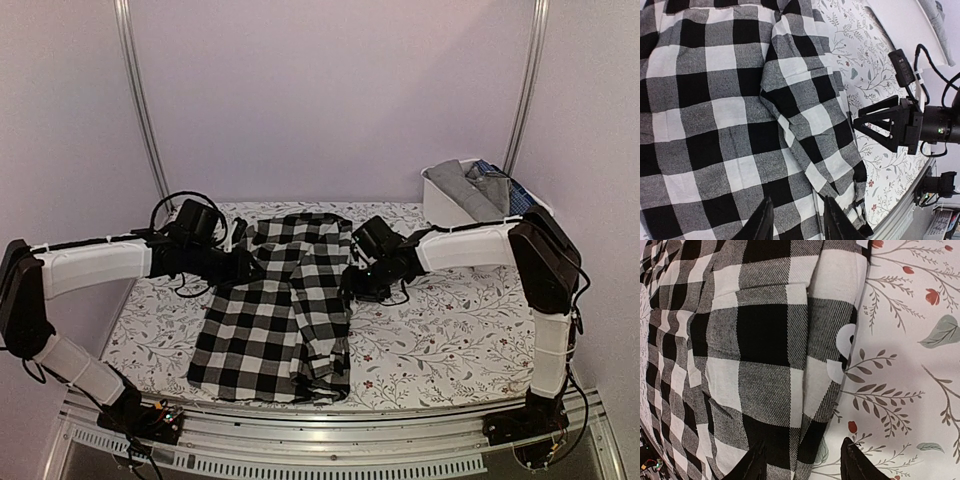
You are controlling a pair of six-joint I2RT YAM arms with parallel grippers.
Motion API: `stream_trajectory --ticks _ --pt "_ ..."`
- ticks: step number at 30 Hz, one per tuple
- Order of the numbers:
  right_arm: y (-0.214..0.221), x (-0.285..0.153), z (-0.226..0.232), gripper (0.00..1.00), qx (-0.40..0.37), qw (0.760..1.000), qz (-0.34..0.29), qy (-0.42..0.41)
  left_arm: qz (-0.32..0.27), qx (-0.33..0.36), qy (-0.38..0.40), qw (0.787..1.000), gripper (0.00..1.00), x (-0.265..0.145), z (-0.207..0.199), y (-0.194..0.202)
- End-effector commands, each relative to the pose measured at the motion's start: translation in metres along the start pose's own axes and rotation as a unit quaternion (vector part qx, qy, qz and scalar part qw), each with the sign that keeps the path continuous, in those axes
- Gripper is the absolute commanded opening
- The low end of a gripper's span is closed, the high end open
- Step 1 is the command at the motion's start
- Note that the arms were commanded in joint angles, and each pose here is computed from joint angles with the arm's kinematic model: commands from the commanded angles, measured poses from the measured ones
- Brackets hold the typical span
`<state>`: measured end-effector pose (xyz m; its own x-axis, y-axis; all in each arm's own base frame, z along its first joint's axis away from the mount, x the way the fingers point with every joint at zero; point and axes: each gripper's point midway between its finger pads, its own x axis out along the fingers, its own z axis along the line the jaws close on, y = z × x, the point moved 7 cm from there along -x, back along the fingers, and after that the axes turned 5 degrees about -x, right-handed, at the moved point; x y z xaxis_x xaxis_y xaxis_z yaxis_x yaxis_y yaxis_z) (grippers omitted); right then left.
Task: Fold and stack the long sleeve shirts
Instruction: Move the right arm to the center of the board with the 1/3-folded shirt.
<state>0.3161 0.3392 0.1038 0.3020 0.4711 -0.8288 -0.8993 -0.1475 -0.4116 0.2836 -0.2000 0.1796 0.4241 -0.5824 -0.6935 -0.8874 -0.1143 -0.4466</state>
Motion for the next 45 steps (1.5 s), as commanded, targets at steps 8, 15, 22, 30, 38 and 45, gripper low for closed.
stream_trajectory --ticks 8,15,22,30,38,45 --pt "0.036 0.022 0.002 0.39 -0.006 0.998 0.039 0.050 -0.016 0.003 -0.006 1.000 0.34 -0.008 0.001 -0.005" --pt "0.041 0.024 -0.003 0.22 0.001 0.997 0.043 0.068 -0.015 0.002 -0.005 1.000 0.34 -0.007 0.001 -0.004" --pt "0.041 0.026 -0.013 0.00 -0.001 0.996 0.054 0.076 -0.013 -0.001 -0.008 1.000 0.34 -0.004 0.002 -0.003" --pt "0.027 0.005 -0.066 0.00 0.001 0.993 0.049 0.110 -0.006 -0.008 -0.013 1.000 0.34 0.003 0.007 0.000" --pt "0.018 -0.017 -0.135 0.00 0.008 0.986 0.044 0.164 0.000 -0.016 -0.018 1.000 0.34 0.012 0.011 0.000" --pt "0.036 -0.029 -0.154 0.00 0.029 0.980 0.061 0.189 -0.025 -0.057 -0.063 0.996 0.33 0.013 0.034 -0.011"
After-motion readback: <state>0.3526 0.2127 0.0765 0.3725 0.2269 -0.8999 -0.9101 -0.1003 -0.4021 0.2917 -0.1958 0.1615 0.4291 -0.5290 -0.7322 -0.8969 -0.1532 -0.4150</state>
